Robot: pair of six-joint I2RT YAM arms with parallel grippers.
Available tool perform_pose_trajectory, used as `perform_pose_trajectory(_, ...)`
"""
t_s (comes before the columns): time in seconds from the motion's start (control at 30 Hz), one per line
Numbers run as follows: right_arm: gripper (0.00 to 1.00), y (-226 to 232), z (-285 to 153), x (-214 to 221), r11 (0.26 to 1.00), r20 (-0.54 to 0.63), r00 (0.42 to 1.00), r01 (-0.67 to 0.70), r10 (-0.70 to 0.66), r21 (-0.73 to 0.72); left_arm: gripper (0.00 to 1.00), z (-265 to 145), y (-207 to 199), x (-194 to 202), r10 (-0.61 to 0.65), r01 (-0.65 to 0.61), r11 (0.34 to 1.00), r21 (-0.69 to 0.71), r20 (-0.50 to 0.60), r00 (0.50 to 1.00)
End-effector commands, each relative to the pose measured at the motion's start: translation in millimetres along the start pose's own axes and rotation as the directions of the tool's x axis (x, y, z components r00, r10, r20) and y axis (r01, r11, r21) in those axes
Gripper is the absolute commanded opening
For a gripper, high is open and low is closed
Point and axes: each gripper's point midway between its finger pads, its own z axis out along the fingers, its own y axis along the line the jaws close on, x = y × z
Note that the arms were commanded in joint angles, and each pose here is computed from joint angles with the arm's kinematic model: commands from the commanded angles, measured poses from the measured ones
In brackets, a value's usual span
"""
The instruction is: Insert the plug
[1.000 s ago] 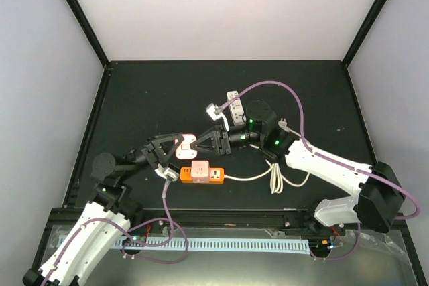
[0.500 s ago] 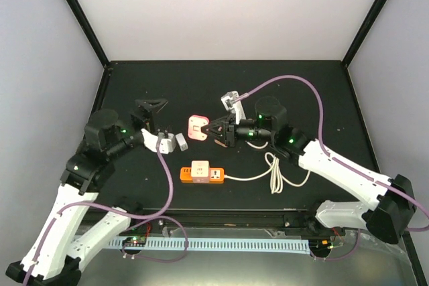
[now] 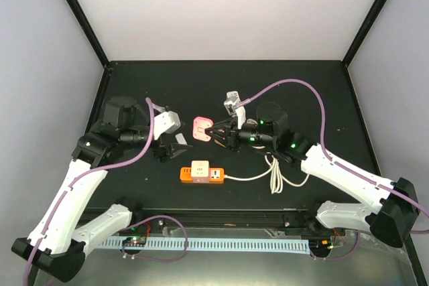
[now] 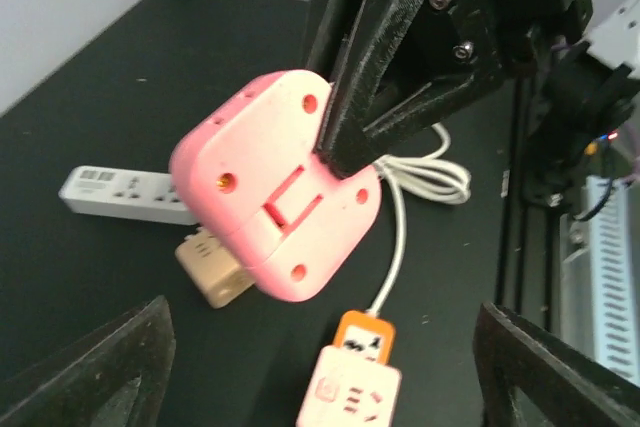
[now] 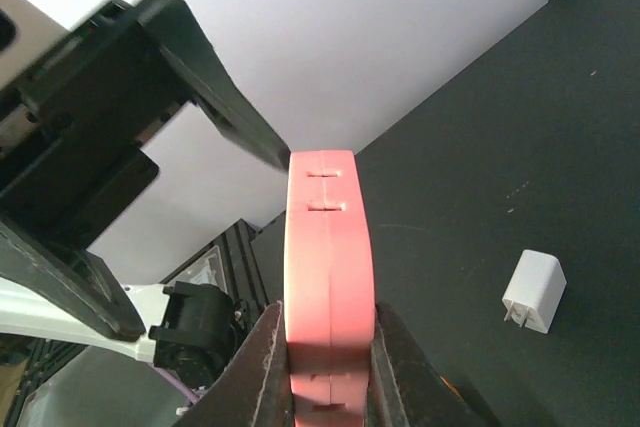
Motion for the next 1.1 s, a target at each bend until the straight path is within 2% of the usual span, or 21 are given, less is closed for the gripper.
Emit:
perform_pose_trajectory(0.0,0.01,9.6,-4.2,-7.8,0.997,0.041,0.996,0.073,-0.073,-0.004,0.82,10.4,-7.8,-14.1,-0.2,0.186,0.974,0.128,0.104,0.974)
perform_pose_trajectory(0.07,0.01,9.1,-2.7,-6.9,0.997,0.036,0.996,0.079,-0.079,0.003,0.81,16.1,-8.0,-12.9,-0.229,0.212,0.963,0.165,0.093,0.969)
perform_pose_trajectory(0.2,0.01,12.0,0.8,-7.4,0.996,0.03,0.995,0.092,-0.092,0.001,0.76,21.9,3.6,-11.9,-0.255,0.243,0.959,0.145,0.071,0.964)
perform_pose_trajectory(0.57,0.01,20.7,5.0,-4.1,0.992,0.019,0.992,0.123,-0.123,-0.002,0.45,21.0,33.9,-6.0,-0.321,0.312,0.944,0.102,0.083,0.943)
perform_pose_trajectory(0.83,0.01,26.7,6.0,-3.5,0.991,0.016,0.99,0.137,-0.137,-0.002,0.41,25.6,46.2,5.6,-0.33,0.327,0.943,0.06,0.053,0.942)
perform_pose_trajectory(1.07,0.01,28.1,3.2,-3.9,0.99,0.016,0.99,0.139,-0.139,0.001,0.34,22.9,75.0,20.5,-0.33,0.331,0.937,-0.107,0.029,0.943)
